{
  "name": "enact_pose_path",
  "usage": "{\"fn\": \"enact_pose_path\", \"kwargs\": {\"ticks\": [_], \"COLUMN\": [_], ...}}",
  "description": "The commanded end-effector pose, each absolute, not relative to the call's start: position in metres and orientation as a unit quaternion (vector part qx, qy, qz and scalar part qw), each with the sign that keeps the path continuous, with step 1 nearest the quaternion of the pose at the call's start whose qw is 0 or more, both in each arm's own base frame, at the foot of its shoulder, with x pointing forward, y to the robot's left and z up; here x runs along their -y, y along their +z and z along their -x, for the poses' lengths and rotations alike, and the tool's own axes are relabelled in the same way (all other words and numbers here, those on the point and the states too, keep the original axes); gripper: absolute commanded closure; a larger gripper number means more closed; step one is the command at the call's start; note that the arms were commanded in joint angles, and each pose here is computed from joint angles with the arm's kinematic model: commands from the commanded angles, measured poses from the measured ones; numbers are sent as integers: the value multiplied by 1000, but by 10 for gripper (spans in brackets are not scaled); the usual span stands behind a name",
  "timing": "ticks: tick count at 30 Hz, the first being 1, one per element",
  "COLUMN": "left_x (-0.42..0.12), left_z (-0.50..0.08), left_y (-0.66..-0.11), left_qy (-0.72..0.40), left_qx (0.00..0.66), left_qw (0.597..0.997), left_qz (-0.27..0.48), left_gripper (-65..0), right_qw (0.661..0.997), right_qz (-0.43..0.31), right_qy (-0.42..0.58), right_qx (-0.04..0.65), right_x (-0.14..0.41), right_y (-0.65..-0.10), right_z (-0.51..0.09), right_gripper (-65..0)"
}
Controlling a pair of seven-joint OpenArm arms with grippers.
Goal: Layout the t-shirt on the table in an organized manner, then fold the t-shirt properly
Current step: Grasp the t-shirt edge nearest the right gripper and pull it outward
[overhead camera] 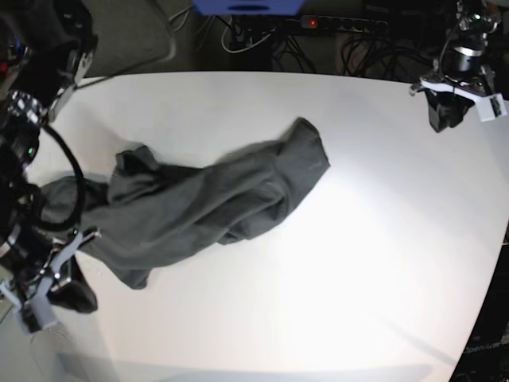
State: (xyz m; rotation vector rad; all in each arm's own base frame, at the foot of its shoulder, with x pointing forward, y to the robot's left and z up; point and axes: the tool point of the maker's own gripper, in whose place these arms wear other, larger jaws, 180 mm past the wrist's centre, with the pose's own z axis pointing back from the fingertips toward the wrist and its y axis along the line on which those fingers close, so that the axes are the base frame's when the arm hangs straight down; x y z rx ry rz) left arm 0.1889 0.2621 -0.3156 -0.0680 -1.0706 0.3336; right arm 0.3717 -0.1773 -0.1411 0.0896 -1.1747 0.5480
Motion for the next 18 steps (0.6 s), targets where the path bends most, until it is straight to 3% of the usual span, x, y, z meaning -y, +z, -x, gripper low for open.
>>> {"fn": "enact_pose_path", "kwargs": {"ticks": [1,4,6,12,14,18], "left_x": [-263,-263,-263,-264,-264,-264], "left_z": [-191,-190,-190,-189,-190,-192], "left_y": [-306,-307,-307,-308,-307,-306], "left_qy": [151,151,151,151,151,151], "left_qx": [522,520,520,519,520,523], "left_qw": [839,840,840,841,840,838], "left_qz": [30,30,29,29,28,29], "left_gripper": [-195,-195,-195,-195,-195,-195], "right_qw": [774,746,747,817,838,875], "right_qz": [-32,-22,-18,-46,-59,-79], "right_qy": [261,265,265,257,251,245], "right_qx": [577,610,610,514,480,411], "right_x": [178,176,179,186,188,188], "right_y": [-112,-76,-75,-161,-191,-246], "right_z": [-377,-386,-386,-366,-354,-318], "right_gripper": [0,0,0,-6,-44,-182]}}
